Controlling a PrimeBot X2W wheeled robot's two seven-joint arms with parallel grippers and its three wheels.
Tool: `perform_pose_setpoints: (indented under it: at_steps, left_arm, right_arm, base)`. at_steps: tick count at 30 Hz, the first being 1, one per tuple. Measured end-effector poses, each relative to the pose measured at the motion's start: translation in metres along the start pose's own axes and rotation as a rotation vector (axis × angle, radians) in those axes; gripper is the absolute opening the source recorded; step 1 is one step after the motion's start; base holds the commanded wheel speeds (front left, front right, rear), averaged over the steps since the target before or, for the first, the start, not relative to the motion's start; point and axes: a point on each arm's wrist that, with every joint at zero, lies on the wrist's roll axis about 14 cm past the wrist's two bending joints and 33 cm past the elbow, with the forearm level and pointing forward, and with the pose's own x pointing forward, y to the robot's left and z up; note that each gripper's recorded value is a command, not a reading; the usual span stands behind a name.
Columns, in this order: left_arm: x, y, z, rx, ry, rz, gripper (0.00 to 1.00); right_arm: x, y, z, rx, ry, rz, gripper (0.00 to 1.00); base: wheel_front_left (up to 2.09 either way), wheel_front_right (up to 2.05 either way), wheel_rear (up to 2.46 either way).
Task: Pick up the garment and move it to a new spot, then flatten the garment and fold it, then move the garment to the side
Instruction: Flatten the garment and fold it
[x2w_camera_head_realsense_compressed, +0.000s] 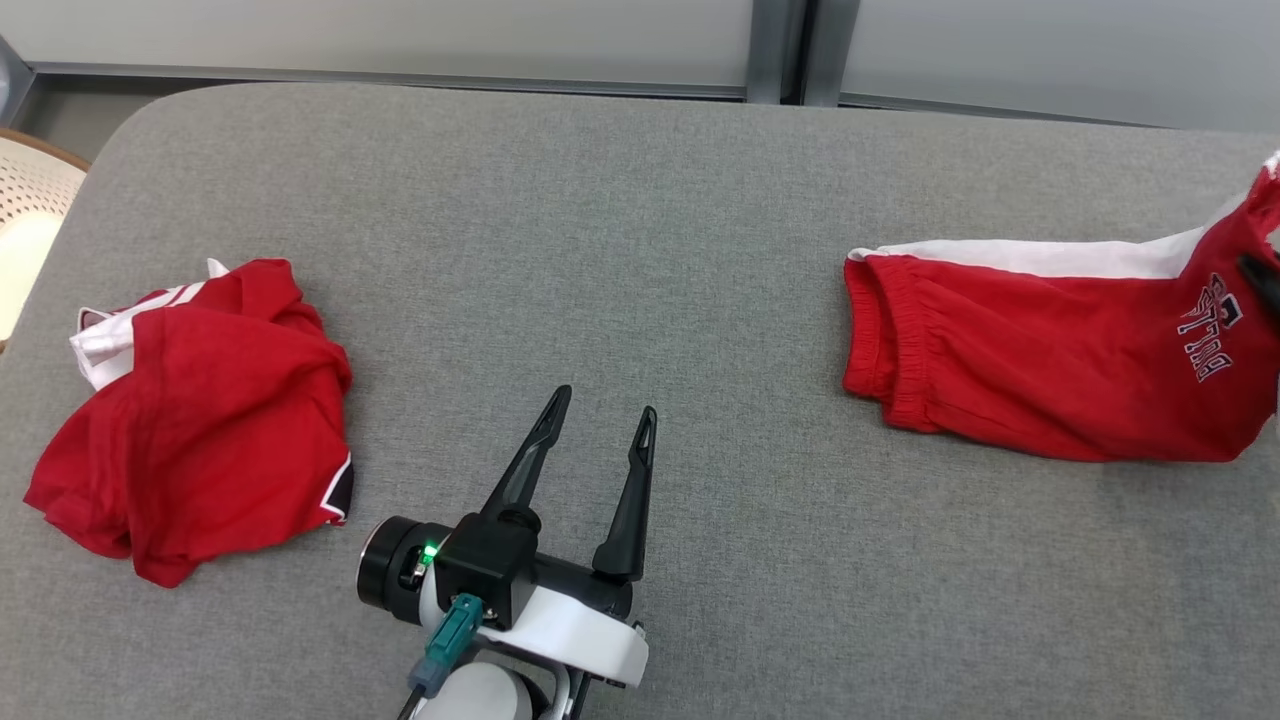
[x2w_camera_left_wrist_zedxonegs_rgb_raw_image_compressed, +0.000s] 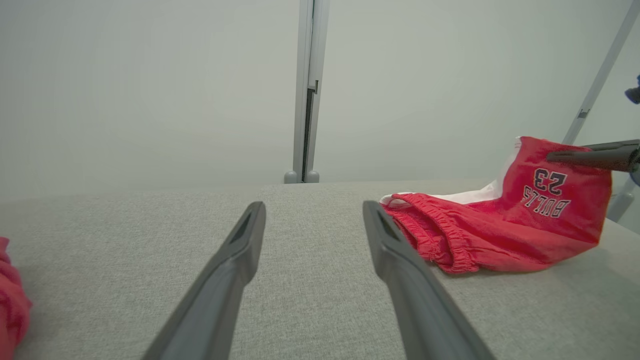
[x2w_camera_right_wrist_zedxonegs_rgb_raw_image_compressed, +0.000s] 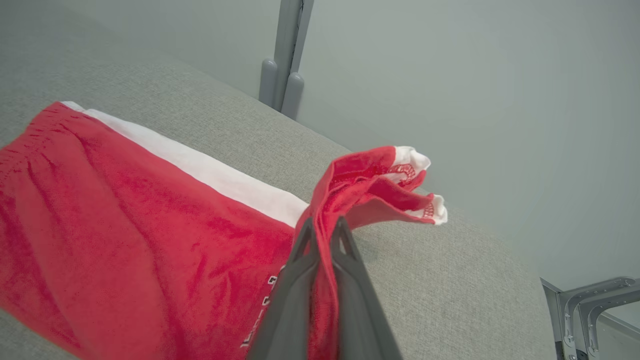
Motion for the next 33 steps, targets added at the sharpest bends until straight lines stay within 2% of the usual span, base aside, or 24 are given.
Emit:
perform_pose_setpoints:
  at_steps: [12, 21, 22, 23, 26, 28, 33]
  left_arm:
    - [-0.022, 0.009, 0.004, -0.003, -0.001, 0.043, 1.0]
    - [-0.025, 0.021, 0.0, -0.007, 0.013, 0.089, 1.0]
    - [-0.024, 0.022, 0.0, -0.008, 0.015, 0.09, 1.0]
    - [-0.024, 0.022, -0.001, -0.009, 0.016, 0.091, 1.0]
    - [-0.022, 0.022, -0.002, -0.014, 0.019, 0.093, 1.0]
    - [-0.021, 0.021, -0.002, -0.016, 0.02, 0.092, 1.0]
    - [-0.015, 0.015, 0.002, -0.018, 0.003, 0.068, 1.0]
  right_arm:
    - [0.03, 0.11, 0.062, -0.058, -0.093, 0.247, 0.0]
    - [0.041, 0.175, 0.046, -0.02, -0.045, 0.388, 0.0]
    - [0.041, 0.181, 0.044, 0.001, -0.042, 0.399, 0.47]
    - [0.04, 0.188, 0.044, 0.019, -0.054, 0.414, 1.0]
    - [0.032, 0.211, 0.06, 0.136, -0.139, 0.47, 1.0]
    - [0.026, 0.214, 0.07, 0.194, -0.2, 0.477, 1.0]
    - [0.013, 0.173, 0.086, 0.192, -0.359, 0.373, 1.0]
  base:
    - [0.0, 0.0, 0.0]
    - [0.0, 0.0, 0.0]
    - [0.0, 0.0, 0.0]
    - [0.0, 0.0, 0.0]
    - [0.0, 0.0, 0.0]
    - [0.0, 0.0, 0.0]
    - [0.0, 0.0, 0.0]
